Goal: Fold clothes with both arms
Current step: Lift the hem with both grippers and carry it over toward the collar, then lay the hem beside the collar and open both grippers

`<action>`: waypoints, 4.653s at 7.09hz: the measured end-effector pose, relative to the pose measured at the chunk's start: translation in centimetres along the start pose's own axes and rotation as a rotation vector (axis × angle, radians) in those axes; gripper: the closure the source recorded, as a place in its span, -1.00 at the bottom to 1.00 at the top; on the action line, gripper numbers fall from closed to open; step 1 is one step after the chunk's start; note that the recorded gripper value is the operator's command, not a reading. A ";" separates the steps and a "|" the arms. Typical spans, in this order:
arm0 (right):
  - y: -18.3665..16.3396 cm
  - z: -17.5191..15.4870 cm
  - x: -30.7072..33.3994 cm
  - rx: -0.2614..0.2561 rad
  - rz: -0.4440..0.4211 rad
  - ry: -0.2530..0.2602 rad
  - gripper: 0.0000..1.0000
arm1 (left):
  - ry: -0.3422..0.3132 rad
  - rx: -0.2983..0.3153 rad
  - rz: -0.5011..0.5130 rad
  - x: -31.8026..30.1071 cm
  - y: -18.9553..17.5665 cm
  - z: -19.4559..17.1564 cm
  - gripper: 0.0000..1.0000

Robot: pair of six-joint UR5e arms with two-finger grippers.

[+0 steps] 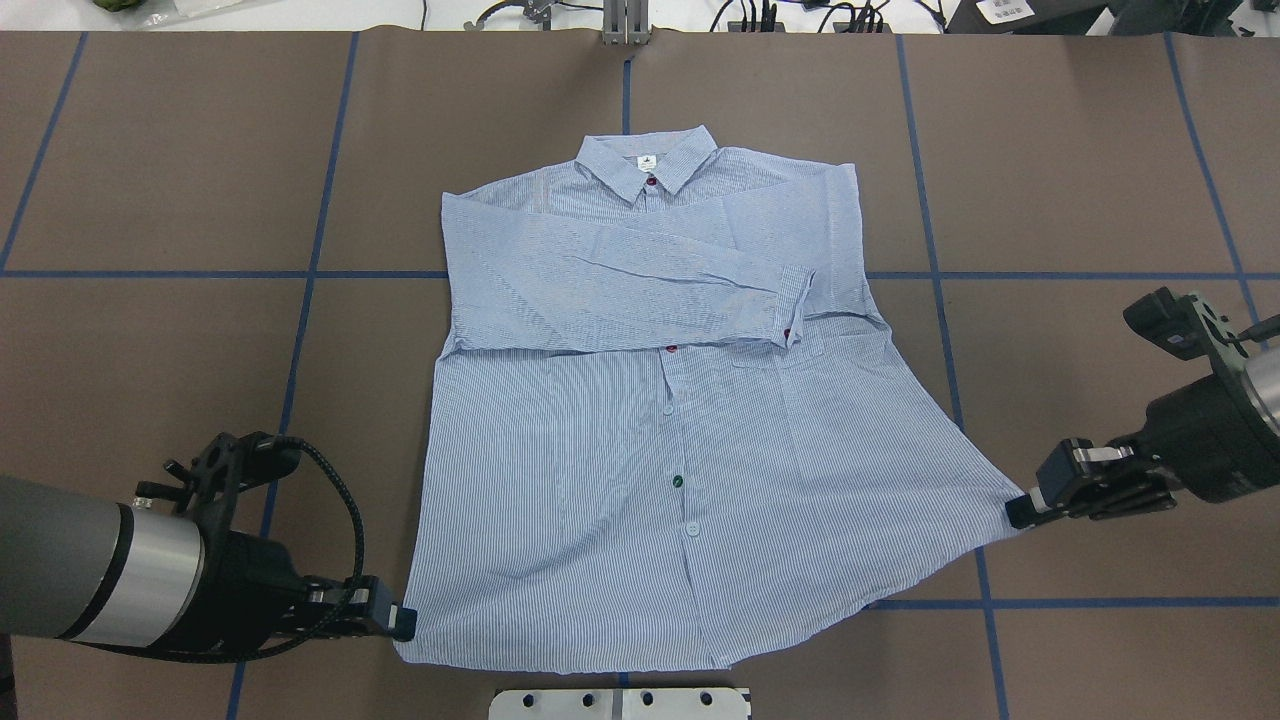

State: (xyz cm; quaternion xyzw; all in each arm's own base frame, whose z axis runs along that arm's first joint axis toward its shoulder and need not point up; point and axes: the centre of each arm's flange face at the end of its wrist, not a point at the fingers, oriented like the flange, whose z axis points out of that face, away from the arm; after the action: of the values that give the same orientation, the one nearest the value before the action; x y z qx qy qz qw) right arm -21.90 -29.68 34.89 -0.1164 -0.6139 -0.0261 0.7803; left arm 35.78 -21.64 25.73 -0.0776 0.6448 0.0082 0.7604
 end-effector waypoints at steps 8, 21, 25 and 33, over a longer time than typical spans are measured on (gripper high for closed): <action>1.3 0.8 3.6 -0.215 -0.066 -0.080 1.00 | 0.034 -0.200 0.018 1.5 2.7 -2.4 1.00; -30.1 1.3 0.4 0.201 -0.009 -0.043 1.00 | -0.081 0.221 0.008 -1.1 -25.8 -1.4 1.00; -33.3 3.2 -0.4 0.233 0.024 -0.007 1.00 | -0.152 0.259 0.026 -4.3 -31.2 -1.4 1.00; -35.8 6.1 -2.0 0.293 0.103 0.100 -1.00 | -0.206 0.271 -0.012 -5.6 -36.6 1.3 -0.98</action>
State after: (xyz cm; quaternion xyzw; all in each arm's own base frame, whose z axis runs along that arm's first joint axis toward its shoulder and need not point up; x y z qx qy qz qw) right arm -34.82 -63.38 39.62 -0.0311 -0.5646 0.0981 0.8189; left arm 40.19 -57.12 35.39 0.0230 0.5583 -0.0757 0.8259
